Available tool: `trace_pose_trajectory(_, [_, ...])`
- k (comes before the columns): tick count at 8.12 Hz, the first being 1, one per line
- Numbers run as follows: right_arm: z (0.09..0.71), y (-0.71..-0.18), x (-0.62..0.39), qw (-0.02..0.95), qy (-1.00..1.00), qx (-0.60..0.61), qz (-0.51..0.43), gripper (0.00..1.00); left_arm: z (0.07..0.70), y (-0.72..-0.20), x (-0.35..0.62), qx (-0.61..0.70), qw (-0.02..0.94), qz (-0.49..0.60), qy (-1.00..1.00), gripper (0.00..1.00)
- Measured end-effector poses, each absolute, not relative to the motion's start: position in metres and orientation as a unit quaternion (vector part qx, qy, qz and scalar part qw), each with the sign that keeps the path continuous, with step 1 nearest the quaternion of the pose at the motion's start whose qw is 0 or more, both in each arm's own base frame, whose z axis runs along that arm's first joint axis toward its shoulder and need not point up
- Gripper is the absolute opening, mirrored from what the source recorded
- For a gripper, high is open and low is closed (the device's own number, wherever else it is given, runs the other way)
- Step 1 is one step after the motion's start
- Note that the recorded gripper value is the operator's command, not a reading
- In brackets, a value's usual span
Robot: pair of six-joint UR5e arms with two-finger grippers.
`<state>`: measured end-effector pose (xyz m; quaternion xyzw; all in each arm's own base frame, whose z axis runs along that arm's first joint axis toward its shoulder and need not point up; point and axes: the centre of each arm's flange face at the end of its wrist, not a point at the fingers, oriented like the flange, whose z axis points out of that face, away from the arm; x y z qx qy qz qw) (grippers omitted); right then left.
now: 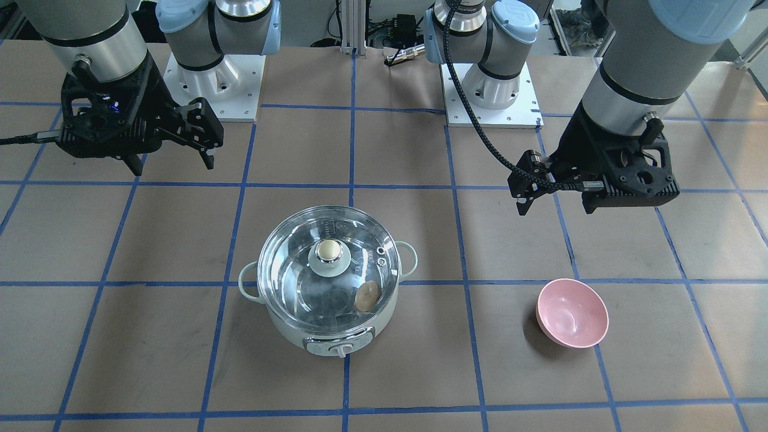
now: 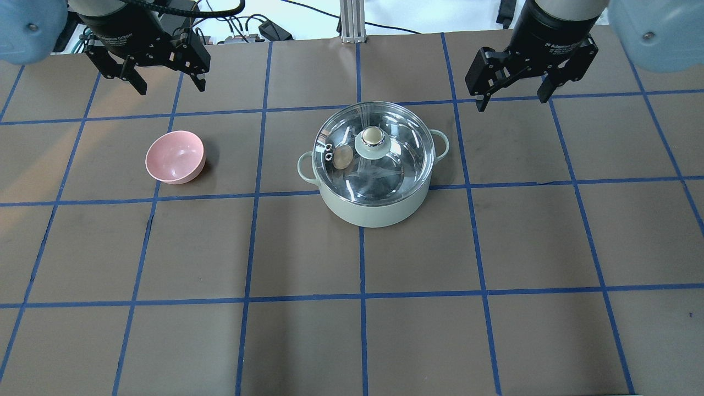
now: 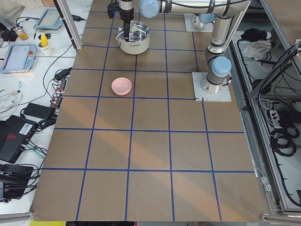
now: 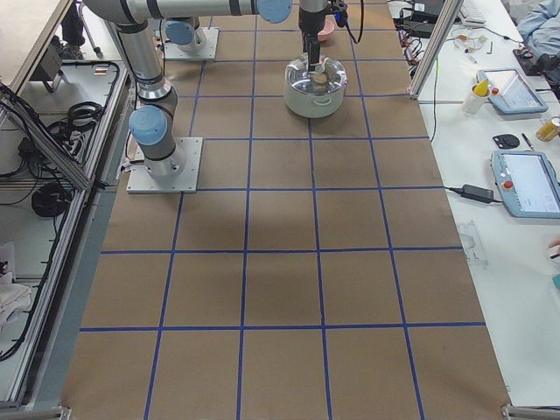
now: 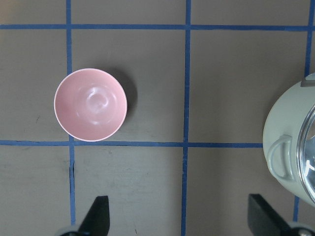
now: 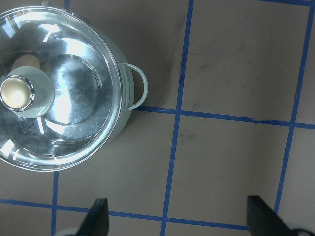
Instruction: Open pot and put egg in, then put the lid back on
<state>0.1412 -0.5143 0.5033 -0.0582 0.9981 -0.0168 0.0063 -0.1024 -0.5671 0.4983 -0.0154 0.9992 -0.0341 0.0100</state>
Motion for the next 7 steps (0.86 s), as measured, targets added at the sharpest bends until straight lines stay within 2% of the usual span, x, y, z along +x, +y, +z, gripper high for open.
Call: trace_pose_trajectory(7, [0.5025,-0.5147,0.1407,0.004,0.998,-0.053,-0.016,1.00,0.4995,-0.5657,-0.1026,-0.015,0.010,-0.035,0.999,1.00])
